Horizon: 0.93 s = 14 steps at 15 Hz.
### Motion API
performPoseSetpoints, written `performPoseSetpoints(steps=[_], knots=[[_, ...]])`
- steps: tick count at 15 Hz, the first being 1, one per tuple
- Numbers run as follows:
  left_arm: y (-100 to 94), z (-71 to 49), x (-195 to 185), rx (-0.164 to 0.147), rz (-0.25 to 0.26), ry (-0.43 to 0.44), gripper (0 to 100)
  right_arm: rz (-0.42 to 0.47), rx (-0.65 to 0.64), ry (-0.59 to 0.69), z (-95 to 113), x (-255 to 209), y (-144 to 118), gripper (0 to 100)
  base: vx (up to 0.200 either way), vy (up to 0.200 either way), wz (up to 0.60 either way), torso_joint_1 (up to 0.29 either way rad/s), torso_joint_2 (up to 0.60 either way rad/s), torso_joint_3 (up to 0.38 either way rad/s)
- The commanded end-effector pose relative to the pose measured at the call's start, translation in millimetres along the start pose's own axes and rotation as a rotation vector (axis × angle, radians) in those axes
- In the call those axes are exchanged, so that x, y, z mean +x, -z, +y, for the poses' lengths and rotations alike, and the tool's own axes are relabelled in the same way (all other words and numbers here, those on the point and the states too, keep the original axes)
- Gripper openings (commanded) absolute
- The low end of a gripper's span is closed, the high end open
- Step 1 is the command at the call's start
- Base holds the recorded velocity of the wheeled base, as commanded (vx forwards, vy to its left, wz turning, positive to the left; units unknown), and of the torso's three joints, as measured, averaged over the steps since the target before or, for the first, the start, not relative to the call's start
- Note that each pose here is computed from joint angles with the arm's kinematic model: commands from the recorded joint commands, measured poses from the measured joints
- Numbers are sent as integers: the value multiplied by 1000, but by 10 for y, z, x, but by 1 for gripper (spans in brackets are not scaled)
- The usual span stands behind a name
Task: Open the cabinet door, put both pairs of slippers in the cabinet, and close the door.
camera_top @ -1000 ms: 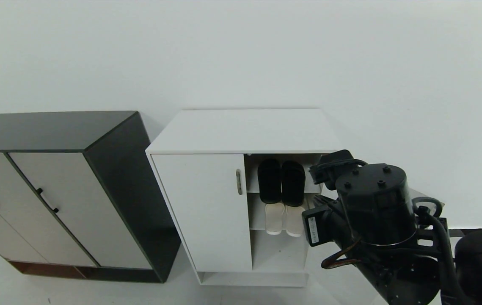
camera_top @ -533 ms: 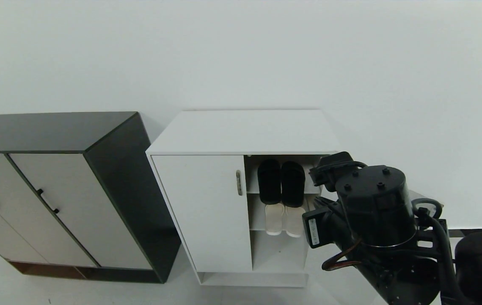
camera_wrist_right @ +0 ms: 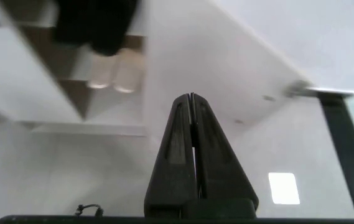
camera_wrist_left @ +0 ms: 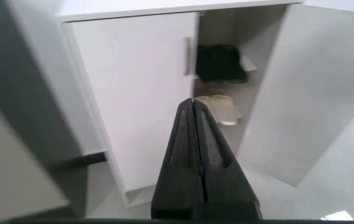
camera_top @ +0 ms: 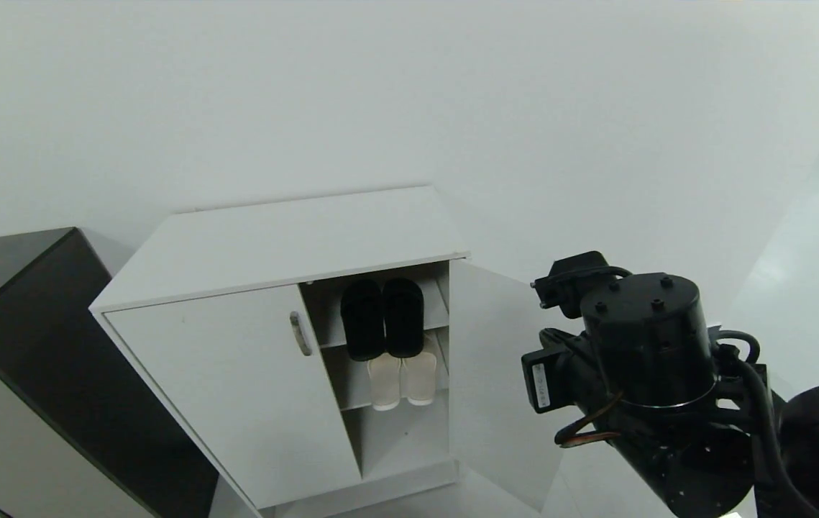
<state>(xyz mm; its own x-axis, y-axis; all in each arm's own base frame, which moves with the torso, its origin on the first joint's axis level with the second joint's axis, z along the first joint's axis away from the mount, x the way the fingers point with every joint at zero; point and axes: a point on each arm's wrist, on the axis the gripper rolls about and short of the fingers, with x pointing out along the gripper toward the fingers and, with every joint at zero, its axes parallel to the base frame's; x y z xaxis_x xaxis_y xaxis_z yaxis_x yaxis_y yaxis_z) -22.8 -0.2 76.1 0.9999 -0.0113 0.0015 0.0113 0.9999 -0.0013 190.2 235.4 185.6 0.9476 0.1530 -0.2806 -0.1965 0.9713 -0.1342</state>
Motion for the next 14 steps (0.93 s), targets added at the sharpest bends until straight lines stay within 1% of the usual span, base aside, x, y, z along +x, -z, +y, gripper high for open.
performPoseSetpoints(steps=[1,3,6,8,9,11,12,14], knots=[[2,0,1,0,0,-1,0,-1,2,30,-72,48,-18,0,0,0,0,0,0,0],[-2,0,0,0,-2,-1,0,-41,46,54,-144,58,-195,0,0,0,0,0,0,0],[2,0,1,0,0,-1,0,-72,106,137,-364,212,-417,0,0,0,0,0,0,0],[-2,0,0,0,-2,-1,0,-63,110,157,-431,250,-461,0,-200,0,0,0,2,2],[-2,0,0,0,-2,-1,0,-53,114,187,-482,358,-465,0,-200,0,0,12,-2,2],[-2,0,0,0,-2,-1,0,-45,141,228,-569,571,-479,0,0,0,0,0,0,0],[-2,0,0,0,-2,1,0,-51,164,220,-599,627,-510,0,0,0,0,0,0,0],[-2,0,0,0,-2,-1,0,-56,193,237,-724,848,-575,0,0,0,0,0,0,0]])
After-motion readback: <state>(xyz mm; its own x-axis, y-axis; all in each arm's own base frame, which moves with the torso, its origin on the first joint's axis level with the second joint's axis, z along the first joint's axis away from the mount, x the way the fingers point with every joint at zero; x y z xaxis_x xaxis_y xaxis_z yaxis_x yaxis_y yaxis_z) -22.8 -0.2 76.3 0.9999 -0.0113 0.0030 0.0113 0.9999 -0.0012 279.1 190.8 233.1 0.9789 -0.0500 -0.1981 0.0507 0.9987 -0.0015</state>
